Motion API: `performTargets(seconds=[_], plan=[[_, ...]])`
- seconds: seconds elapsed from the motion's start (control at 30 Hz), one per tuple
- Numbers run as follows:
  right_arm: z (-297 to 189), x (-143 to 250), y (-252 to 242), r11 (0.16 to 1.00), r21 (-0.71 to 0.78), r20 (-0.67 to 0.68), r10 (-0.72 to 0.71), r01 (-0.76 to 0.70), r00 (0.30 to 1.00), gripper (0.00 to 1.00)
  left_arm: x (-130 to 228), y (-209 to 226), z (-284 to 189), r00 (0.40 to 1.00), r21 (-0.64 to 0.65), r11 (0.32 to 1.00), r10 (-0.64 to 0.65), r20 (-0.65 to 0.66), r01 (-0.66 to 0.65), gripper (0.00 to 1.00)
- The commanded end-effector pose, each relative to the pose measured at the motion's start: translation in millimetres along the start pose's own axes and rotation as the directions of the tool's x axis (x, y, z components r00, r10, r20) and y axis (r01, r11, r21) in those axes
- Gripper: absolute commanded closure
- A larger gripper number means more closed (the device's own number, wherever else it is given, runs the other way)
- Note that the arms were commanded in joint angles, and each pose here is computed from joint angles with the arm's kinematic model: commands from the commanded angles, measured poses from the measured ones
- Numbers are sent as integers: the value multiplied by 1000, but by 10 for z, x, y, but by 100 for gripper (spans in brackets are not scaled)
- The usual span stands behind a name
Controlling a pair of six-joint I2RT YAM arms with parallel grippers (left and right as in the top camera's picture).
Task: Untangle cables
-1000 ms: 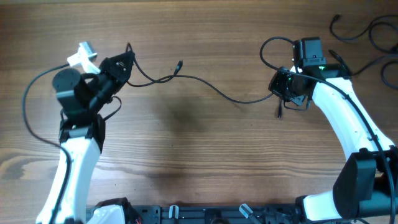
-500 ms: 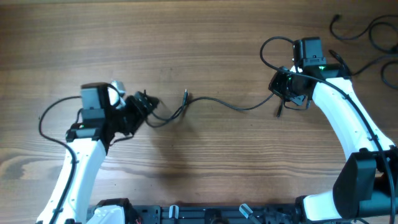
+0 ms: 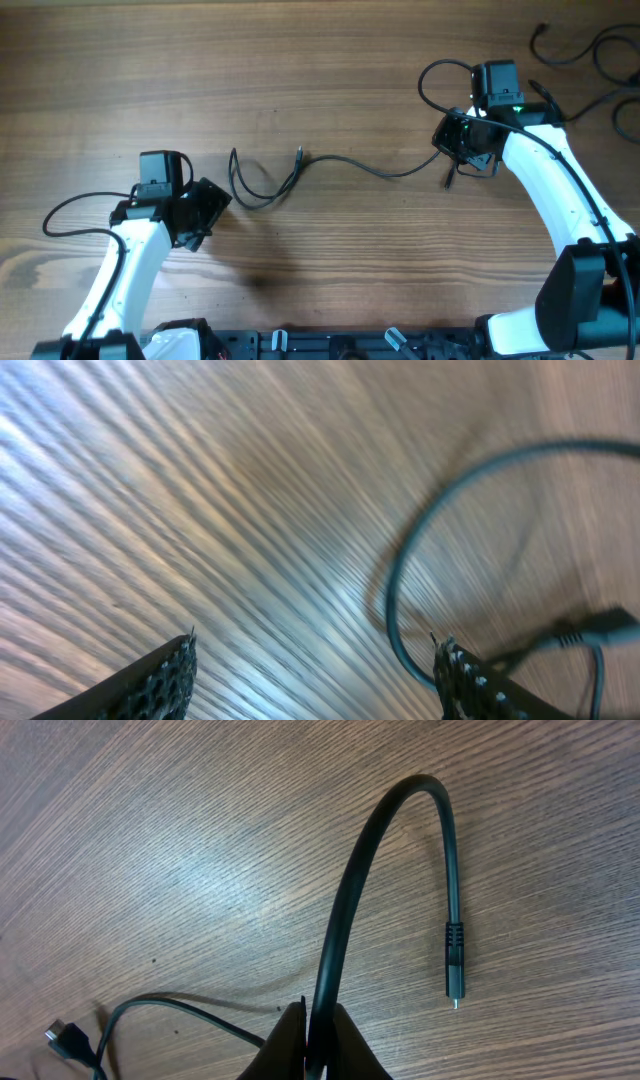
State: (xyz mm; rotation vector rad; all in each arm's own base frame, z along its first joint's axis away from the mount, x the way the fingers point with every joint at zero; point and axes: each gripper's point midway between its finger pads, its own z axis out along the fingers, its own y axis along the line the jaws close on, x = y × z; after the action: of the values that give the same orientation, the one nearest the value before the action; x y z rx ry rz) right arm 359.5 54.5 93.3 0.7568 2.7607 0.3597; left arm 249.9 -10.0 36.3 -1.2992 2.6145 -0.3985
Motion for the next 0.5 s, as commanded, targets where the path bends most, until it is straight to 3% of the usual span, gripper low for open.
performTargets(seconds=[0.0, 0.13, 0.3, 0.47], plan=[[-15, -21, 44, 1000, -25, 8, -10, 11, 1000, 91, 5, 41, 172, 999, -22, 999, -37, -36, 36, 22], [-15, -29, 49, 1000, -27, 10, -7, 8, 1000, 91, 34, -216, 360, 993, 88, 995, -34, -112, 44, 28], [-16, -43, 60, 999, -32, 16, -5, 5, 1000, 91, 140, -408, 506, 992, 113, 993, -32, -124, 46, 29], [-16, -39, 56, 1000, -30, 15, -6, 6, 1000, 91, 229, -588, 545, 987, 119, 983, -125, -98, 137, 34]])
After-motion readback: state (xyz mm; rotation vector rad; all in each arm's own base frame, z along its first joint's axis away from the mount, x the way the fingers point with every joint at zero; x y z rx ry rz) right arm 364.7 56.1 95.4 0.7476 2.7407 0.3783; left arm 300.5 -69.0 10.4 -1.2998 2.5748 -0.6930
